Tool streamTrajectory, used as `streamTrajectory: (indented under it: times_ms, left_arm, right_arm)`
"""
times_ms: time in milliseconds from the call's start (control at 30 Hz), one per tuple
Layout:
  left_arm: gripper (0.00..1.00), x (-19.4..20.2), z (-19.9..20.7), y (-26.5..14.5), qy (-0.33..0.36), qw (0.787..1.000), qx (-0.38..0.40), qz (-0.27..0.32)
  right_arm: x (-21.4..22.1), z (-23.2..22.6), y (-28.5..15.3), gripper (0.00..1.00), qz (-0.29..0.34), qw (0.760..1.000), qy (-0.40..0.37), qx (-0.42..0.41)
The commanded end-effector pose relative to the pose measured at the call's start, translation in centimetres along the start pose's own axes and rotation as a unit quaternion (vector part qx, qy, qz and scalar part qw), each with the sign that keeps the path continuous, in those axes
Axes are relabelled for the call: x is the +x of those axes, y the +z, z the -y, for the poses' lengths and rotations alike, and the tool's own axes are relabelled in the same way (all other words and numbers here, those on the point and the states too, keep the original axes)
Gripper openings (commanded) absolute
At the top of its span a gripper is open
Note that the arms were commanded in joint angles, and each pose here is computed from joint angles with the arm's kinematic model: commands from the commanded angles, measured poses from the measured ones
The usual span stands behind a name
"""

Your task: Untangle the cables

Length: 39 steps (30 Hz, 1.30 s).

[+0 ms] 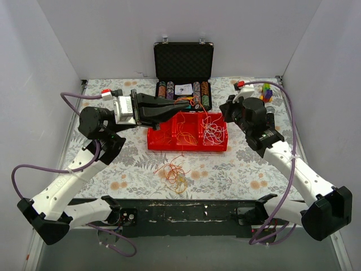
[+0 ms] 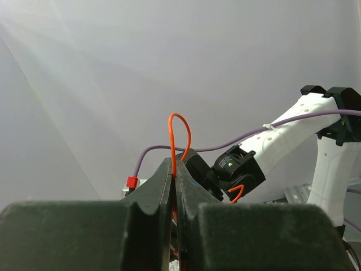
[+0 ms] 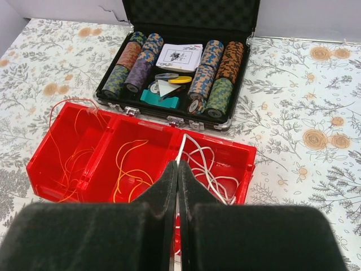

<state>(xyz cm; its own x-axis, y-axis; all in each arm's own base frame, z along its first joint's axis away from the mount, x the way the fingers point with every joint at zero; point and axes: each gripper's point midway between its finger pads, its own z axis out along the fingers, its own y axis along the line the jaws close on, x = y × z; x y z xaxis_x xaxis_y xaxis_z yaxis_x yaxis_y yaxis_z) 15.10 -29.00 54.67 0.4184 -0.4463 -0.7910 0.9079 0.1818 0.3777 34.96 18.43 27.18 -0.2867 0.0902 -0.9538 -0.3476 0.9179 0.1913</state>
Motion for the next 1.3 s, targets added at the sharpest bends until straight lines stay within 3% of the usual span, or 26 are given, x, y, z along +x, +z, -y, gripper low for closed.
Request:
streamTrajectory:
  times_ms: [0, 167, 333, 867, 1067, 1267]
  left_arm:
    - [0.0, -0.9, -0.1, -0.3, 0.015, 1.0, -0.008, 0.009]
    - [0.0, -1.0, -0.2, -0.2, 0.014, 1.0, -0.006, 0.008]
    - [0.0, -0.8, -0.2, -0.2, 0.015, 1.0, -0.004, 0.009]
    - [0.0, 0.1, -0.2, -0.5, 0.011, 1.0, -0.006, 0.003]
    - [0.0, 0.1, -0.1, -0.5, 0.009, 1.0, -0.004, 0.003]
    - [0.0, 0.0, -0.2, -0.4, 0.012, 1.0, -0.004, 0.003]
  right_arm:
    - [-2.1, -0.1, 0.6, 0.01, 0.033, 0.999, -0.001, -0.006]
    - [-2.6, 0.3, 1.5, 0.01, 0.04, 0.999, -0.02, 0.003]
    - [-7.8, -0.5, 2.5, 0.01, 0.057, 0.997, -0.059, -0.005]
    - [5.0, -0.7, 1.2, 0.01, -0.051, 0.997, 0.034, -0.049]
    - [6.7, 0.0, 0.6, 0.01, -0.059, 0.997, 0.043, -0.035]
    - [9.0, 1.1, 3.8, 0.01, -0.116, 0.992, 0.04, 0.003]
